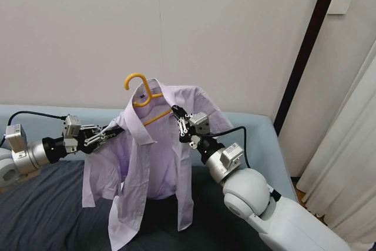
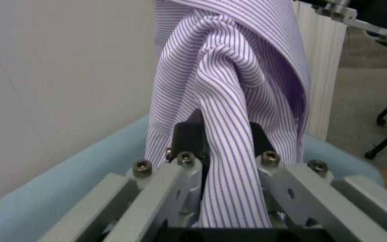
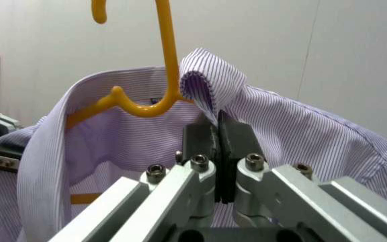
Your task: Pick up the clothes from the sofa and hang them on the clothes hanger.
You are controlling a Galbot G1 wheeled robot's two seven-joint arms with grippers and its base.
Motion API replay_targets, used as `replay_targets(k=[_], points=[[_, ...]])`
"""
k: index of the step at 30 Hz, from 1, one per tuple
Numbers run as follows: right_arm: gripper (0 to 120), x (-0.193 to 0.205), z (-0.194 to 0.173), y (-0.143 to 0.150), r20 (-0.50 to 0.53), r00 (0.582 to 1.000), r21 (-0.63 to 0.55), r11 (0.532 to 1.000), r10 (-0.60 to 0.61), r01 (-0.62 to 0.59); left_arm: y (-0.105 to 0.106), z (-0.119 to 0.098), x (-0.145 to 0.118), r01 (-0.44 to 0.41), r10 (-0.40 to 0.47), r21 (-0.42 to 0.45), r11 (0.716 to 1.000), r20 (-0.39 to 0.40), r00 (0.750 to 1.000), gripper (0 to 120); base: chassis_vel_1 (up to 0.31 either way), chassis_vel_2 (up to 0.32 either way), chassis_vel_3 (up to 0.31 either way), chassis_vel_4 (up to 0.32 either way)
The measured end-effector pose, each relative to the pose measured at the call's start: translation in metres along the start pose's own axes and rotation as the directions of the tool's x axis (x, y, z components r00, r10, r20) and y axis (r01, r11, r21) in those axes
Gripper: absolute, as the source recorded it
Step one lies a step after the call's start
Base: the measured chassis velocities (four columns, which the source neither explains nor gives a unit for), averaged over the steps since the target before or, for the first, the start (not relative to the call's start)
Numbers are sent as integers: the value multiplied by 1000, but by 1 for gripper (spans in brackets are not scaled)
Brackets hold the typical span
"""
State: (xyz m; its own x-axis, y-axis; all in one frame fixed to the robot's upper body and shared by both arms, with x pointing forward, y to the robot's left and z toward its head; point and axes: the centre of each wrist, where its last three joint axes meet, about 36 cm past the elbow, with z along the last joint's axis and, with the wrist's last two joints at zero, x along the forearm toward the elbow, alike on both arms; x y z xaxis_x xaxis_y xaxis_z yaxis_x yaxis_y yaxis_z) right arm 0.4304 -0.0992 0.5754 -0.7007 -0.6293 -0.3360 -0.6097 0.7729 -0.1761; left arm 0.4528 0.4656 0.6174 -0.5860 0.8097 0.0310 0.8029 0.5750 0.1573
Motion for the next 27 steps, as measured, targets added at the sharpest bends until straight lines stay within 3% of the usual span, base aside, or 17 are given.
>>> replay_targets(k=[9,18,22,27], points=[[0,-2,2,7,1,1000,-13,1000,-11,11,-2,2,-1,-8,8,5,1000,2,1000,7,0,0,0,0],[29,7,4,15,59,996,-50,996,-66,69,0,1,0,-6,6,2,1000,-2,1000,7,0,0,0,0],[47,18,2,16,233,951,-148,960,-202,240,2,-1,1,-3,3,-2,1000,-6,1000,7,0,0,0,0],[62,21,0,8,297,923,-137,946,-245,295,2,-1,2,-2,2,-3,1000,-8,1000,7,0,0,0,0]])
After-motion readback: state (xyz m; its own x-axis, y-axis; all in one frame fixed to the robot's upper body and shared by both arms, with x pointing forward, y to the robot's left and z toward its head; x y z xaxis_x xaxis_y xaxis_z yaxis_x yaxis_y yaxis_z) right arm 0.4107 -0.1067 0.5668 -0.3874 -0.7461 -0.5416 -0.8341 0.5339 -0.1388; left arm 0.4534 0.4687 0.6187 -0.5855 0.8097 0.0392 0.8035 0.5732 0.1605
